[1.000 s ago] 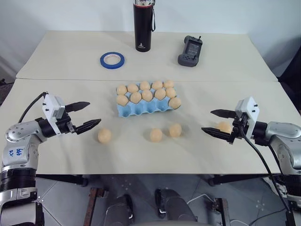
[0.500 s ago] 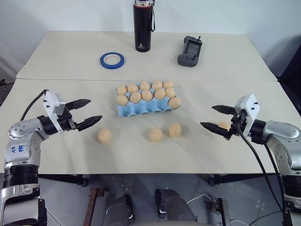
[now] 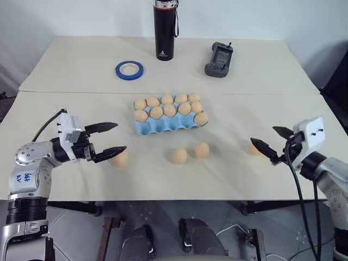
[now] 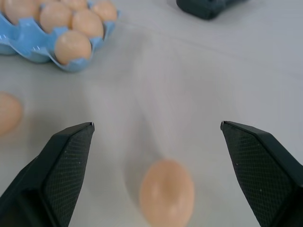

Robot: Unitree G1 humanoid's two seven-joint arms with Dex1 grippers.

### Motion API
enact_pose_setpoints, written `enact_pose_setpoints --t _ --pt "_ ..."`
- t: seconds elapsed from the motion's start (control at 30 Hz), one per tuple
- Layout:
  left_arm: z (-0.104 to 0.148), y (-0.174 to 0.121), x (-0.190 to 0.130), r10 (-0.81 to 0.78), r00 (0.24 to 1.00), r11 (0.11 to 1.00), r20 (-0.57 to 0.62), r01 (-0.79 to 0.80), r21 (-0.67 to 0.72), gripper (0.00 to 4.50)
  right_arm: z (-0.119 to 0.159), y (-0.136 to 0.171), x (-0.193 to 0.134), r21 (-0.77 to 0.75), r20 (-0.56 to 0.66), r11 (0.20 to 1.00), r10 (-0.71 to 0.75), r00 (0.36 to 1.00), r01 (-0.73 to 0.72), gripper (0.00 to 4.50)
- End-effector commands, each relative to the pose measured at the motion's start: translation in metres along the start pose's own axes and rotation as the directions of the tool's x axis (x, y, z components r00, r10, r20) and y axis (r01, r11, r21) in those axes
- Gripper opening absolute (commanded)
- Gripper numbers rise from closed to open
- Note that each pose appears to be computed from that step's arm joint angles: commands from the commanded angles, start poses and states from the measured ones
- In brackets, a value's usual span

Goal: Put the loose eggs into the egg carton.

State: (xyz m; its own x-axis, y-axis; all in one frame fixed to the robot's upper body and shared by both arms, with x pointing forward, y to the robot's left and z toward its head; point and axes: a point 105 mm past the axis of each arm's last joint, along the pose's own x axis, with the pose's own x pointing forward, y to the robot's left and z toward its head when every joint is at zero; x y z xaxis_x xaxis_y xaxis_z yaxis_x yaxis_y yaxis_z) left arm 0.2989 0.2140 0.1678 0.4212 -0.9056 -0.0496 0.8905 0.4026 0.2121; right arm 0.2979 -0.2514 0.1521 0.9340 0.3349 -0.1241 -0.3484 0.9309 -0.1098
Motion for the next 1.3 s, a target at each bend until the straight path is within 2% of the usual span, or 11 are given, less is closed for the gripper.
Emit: enact_pose_setpoints --t 0.03,0.2,0.57,0.63,0.83,0.87,1.03,1.17,1.3 --pt "-0.003 0.0 -0.002 -0.004 1.0 1.0 0.021 0.004 0.002 4.47 -0.003 -0.008 0.005 0.005 0.019 0.995 -0.095 0.995 0.095 4.5" --pt "-0.016 -0.008 -0.002 -0.058 0.997 0.998 -0.045 0.057 -0.025 4.47 -0.022 -0.012 0.017 0.024 -0.025 0.991 -0.134 0.991 0.134 4.5" --pt "-0.011 0.0 -0.011 -0.002 0.998 1.0 -0.055 0.003 0.013 4.47 -0.047 -0.007 0.026 0.013 -0.11 0.993 -0.116 0.987 0.118 4.5" --pt "-0.009 0.002 -0.012 0.015 0.999 1.0 -0.048 -0.014 0.02 4.5 -0.045 -0.006 0.026 0.006 -0.095 0.993 -0.118 0.988 0.119 3.89" --pt "-0.005 0.005 -0.015 0.046 0.998 0.999 -0.041 -0.045 0.031 4.5 -0.023 -0.004 0.026 -0.014 -0.026 0.994 -0.109 0.994 0.108 1.86" --pt "-0.005 0.005 -0.016 0.049 0.998 0.998 -0.041 -0.048 0.032 4.5 -0.021 -0.003 0.027 -0.013 -0.02 0.994 -0.107 0.994 0.107 1.71" --pt "-0.002 0.007 -0.017 0.071 0.997 0.997 -0.028 -0.07 0.041 4.5 0.019 0.014 0.044 -0.028 0.06 0.999 -0.031 0.998 0.032 1.65" --pt "0.002 0.009 -0.015 0.092 0.996 0.994 -0.01 -0.091 0.054 4.5 0.059 0.051 0.078 -0.039 0.13 0.994 0.107 0.986 -0.103 1.65" --pt "0.004 0.011 -0.014 0.106 0.994 0.993 -0.001 -0.106 0.059 4.5 0.066 0.074 0.107 -0.068 0.109 0.985 0.165 0.98 -0.159 1.65"
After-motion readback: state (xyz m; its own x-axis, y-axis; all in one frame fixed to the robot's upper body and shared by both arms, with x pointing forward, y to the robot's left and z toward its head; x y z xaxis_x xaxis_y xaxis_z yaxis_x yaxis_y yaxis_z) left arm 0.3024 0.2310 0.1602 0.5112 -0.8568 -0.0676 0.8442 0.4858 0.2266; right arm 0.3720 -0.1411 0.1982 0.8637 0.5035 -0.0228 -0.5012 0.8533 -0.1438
